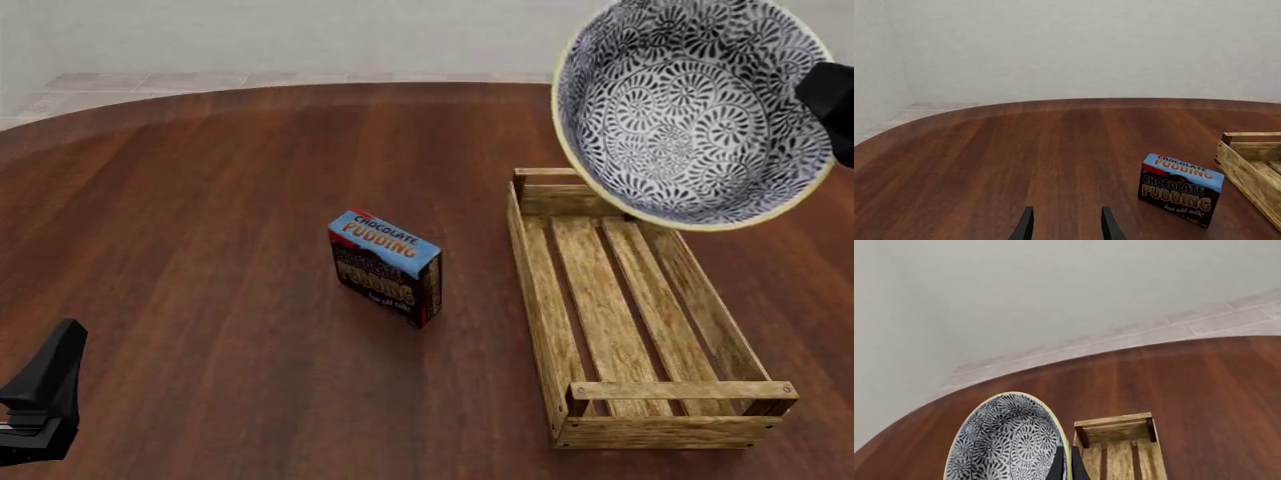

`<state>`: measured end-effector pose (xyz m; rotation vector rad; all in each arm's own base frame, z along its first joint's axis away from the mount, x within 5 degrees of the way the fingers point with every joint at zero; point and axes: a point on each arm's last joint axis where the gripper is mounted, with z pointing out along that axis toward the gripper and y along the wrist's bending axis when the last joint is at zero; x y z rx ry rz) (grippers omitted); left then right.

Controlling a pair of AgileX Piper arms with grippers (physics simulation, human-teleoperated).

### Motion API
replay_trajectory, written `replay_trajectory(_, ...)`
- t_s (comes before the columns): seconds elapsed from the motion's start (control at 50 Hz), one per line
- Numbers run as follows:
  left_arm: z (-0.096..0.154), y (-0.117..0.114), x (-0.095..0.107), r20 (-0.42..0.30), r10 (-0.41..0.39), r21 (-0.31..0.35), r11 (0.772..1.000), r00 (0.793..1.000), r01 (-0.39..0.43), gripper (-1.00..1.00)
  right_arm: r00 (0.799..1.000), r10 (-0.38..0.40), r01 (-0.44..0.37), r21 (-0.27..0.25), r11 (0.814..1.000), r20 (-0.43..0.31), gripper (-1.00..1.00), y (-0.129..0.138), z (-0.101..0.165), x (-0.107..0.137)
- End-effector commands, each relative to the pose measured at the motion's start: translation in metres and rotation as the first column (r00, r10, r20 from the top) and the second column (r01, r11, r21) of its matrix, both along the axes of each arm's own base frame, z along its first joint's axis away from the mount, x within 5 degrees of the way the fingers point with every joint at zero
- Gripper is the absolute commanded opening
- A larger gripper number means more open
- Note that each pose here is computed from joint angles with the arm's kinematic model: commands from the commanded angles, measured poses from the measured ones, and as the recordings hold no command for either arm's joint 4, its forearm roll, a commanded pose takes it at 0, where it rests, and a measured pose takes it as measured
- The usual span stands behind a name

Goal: Pick up the bowl on the left and put it in the tray.

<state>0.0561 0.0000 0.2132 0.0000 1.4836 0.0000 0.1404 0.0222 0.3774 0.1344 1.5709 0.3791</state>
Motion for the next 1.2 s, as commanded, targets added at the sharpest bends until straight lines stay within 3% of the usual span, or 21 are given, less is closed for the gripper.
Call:
replay_trajectory(0.02,0.000,0.000,0.000,0.000,0.000,0.000,1.000,1.000,0.000,1.00,1.000,-0.012,0.012,0.039,0.999,-0.014,-1.00,-0.002,-0.007,-0.003)
replay_trajectory(0.26,0.000,0.000,0.000,0.000,0.000,0.000,1.000,1.000,0.000,1.00,0.999,-0.030,0.031,0.023,0.999,-0.009,-1.00,-0.005,-0.010,-0.007)
replay_trajectory(1.2,0.000,0.000,0.000,0.000,0.000,0.000,1.000,1.000,0.000,1.00,0.993,-0.066,0.070,0.042,0.997,-0.095,-1.00,-0.010,-0.048,-0.002)
